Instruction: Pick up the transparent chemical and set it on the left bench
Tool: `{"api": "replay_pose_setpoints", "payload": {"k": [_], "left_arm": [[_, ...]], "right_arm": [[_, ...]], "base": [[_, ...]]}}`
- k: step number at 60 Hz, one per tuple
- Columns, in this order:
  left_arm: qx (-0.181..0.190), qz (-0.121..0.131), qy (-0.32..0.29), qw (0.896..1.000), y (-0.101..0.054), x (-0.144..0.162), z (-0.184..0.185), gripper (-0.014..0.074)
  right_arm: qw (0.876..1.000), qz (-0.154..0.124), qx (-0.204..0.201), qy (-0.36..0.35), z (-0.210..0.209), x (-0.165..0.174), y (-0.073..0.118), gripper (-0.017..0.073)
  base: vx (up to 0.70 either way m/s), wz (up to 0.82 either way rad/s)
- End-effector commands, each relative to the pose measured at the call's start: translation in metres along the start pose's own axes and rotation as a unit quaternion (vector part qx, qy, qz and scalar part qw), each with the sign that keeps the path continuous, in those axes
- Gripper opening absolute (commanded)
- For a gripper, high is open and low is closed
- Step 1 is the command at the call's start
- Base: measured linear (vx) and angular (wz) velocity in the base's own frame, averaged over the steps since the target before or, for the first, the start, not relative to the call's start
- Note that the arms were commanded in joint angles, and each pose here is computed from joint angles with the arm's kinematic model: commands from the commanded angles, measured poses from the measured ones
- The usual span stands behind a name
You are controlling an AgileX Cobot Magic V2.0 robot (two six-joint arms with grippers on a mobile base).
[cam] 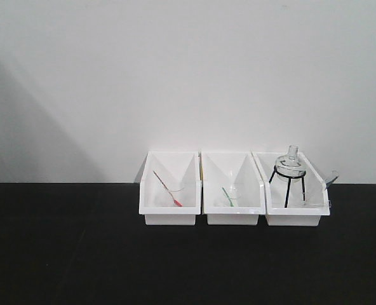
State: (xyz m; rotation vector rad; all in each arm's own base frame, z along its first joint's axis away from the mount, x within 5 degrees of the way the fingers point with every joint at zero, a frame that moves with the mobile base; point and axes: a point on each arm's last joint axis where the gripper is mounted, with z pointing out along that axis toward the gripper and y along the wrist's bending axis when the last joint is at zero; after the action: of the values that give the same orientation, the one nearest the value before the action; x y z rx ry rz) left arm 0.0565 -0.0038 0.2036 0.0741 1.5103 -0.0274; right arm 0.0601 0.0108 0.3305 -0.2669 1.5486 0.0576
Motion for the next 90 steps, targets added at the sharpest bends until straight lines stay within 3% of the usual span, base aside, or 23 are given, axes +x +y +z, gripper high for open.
{"api": "replay_pose_setpoints", "payload": {"k": [1, 22, 29, 33, 42, 53, 56, 62, 66, 90], "left_arm": [[-0.001, -0.004, -0.041, 0.999, 0.0, -0.003, -0.001, -0.0003], [-0.001, -0.004, -0.041, 0.999, 0.0, -0.003, -0.001, -0.0003], [-0.001, -0.004, -0.041, 0.999, 0.0, -0.003, -0.001, -0.0003], [-0.001, -0.004, -0.041, 0.999, 0.0, -0.003, -0.001, -0.0003], [-0.001, -0.004, -0.041, 0.999, 0.0, -0.003, -0.001, -0.0003], [-0.001, -0.004, -0.041, 0.999, 0.0, -0.003, -0.001, -0.0003], [-0.001, -0.004, -0.041, 0.999, 0.0, -0.003, -0.001, -0.0003], [-0.001, -0.004, -0.041, 0.999, 0.0, -0.003, -0.001, -0.0003], [-0.001, -0.004, -0.041, 0.999, 0.0, -0.003, -0.001, -0.0003], [-0.001, -0.004, -0.041, 0.999, 0.0, -0.003, -0.001, -0.0003]], "right_arm": [[0.999, -0.008, 0.002, -0.046, 0.0, -0.014, -0.001, -0.0003], [0.998, 0.002, -0.002, -0.055, -0.001, -0.016, -0.001, -0.0003], [0.996, 0.035, -0.013, -0.086, 0.007, -0.023, 0.001, -0.0003], [0.993, 0.069, -0.022, -0.093, 0.022, -0.025, 0.003, -0.0003], [0.99, 0.126, -0.026, -0.06, 0.067, -0.017, 0.007, -0.0001], [0.988, 0.15, -0.031, -0.021, 0.118, 0.005, 0.015, 0.0], [0.988, 0.147, -0.045, -0.017, 0.128, 0.009, 0.021, 0.0], [0.988, 0.115, -0.098, -0.016, 0.145, 0.019, 0.042, 0.0], [0.987, 0.114, -0.117, -0.011, 0.154, 0.026, 0.053, 0.0], [0.983, 0.12, -0.132, 0.042, 0.192, 0.072, 0.071, 0.0023]], "base": [[0.0, 0.0], [0.0, 0.0], [0.0, 0.0], [0.0, 0.0], [0.0, 0.0], [0.0, 0.0], [0.0, 0.0], [0.0, 0.0], [0.0, 0.0], [0.0, 0.0]]}}
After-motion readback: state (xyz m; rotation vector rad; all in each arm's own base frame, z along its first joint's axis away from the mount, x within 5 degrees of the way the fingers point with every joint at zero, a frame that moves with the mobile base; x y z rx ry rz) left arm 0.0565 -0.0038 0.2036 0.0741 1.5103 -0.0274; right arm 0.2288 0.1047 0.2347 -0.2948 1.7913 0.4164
